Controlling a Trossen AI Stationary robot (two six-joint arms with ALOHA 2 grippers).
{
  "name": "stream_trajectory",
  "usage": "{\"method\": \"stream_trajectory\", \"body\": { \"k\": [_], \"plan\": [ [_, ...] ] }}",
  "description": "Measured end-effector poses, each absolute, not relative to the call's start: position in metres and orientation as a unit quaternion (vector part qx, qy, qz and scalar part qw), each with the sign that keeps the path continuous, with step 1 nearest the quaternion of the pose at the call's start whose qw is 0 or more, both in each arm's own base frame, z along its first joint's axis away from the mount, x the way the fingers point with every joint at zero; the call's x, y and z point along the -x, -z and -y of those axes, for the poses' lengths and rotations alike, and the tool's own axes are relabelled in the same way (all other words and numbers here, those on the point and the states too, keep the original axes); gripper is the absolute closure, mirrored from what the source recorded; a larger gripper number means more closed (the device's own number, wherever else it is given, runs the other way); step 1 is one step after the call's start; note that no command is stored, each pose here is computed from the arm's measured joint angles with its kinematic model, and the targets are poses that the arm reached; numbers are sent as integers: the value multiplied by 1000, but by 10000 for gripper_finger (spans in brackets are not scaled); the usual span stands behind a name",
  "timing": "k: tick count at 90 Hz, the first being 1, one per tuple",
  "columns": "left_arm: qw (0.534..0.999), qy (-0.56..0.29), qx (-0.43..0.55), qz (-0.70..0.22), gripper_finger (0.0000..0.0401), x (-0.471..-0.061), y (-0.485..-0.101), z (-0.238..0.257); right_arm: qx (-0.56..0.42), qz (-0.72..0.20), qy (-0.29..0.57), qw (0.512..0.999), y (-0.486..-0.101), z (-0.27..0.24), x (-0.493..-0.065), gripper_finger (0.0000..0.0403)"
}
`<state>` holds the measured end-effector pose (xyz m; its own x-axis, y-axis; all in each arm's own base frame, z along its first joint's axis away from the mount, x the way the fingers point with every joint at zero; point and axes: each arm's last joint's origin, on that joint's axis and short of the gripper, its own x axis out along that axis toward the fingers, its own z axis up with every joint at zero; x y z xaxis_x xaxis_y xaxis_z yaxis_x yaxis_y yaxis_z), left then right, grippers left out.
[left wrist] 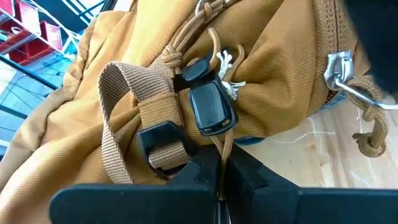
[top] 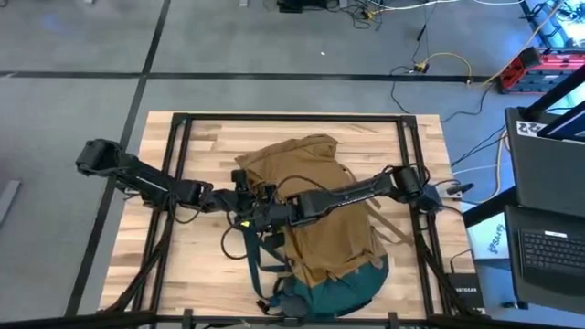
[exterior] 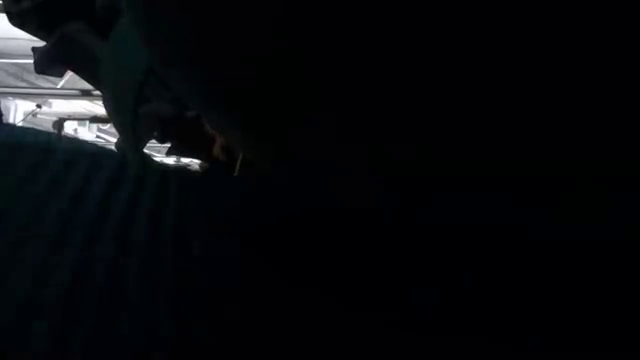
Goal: Unpack backpack
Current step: Open the brown backpack
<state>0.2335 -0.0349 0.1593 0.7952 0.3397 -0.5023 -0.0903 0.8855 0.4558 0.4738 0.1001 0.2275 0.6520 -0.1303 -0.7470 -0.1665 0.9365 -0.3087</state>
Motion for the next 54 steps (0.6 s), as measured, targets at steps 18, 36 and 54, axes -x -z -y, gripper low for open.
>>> {"method": "stream_trajectory", "body": {
  "k": [18,36,54],
  "plan": [
    [925,-116,-208,-294,401,-234,-160,35,215,-425,4,879,-219,-98,-476,245],
    [926,-115,-208,-293,401,-234,-160,35,228,-433,10,872,-216,-96,-476,246],
    [926,-115,-208,-292,401,-234,-160,35,233,-441,9,866,-214,-94,-475,249]
  ]
}}
